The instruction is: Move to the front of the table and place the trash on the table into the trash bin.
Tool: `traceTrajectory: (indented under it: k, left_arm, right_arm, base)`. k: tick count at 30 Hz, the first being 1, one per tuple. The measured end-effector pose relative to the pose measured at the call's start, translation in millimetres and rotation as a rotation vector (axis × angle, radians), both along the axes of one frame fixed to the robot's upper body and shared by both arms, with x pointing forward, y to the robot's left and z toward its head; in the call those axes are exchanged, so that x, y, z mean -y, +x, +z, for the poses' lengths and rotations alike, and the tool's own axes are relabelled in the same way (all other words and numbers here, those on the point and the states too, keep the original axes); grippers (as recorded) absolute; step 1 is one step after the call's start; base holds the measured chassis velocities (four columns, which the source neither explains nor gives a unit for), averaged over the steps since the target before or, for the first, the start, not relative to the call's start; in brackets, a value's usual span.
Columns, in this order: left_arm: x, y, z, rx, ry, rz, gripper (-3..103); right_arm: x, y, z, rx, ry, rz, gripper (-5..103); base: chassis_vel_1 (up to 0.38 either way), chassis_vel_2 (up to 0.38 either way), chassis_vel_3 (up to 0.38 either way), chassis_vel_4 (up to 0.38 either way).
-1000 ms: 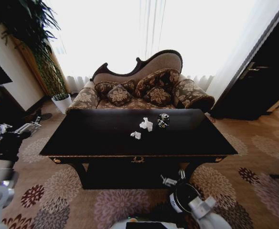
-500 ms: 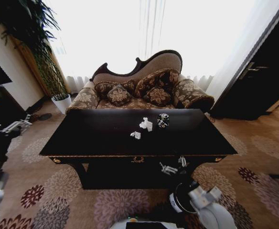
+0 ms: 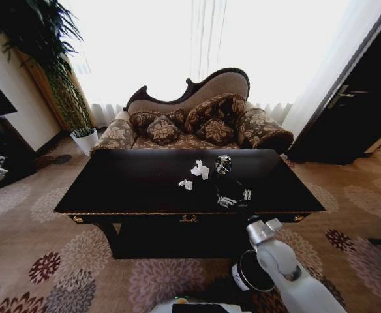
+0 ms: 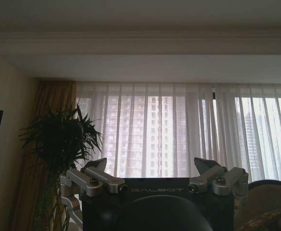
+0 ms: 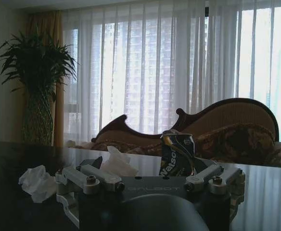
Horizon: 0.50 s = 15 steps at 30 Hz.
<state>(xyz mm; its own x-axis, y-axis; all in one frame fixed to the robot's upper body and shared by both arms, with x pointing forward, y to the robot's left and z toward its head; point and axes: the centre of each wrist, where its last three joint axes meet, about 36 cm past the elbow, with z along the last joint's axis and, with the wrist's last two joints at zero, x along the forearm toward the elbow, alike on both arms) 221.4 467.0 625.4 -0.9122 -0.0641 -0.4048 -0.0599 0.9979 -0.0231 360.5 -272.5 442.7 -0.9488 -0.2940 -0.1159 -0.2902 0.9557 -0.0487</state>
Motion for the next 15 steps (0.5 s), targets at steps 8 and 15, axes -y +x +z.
traceTrajectory:
  k: [8, 15]
  left_arm:
    - [-1, -4, 0, -0.013, 0.016, 0.016, 100]
    - [-1, -5, 3, -0.011, 0.029, 0.017, 100]
  right_arm:
    - [12, 43, 2, 0.022, -0.066, 0.03, 100]
    - [13, 76, -4, 0.005, -0.112, 0.07, 100]
  base:
    - [0.0, 0.0, 0.0, 0.0]
    - [0.0, 0.0, 0.0, 0.0]
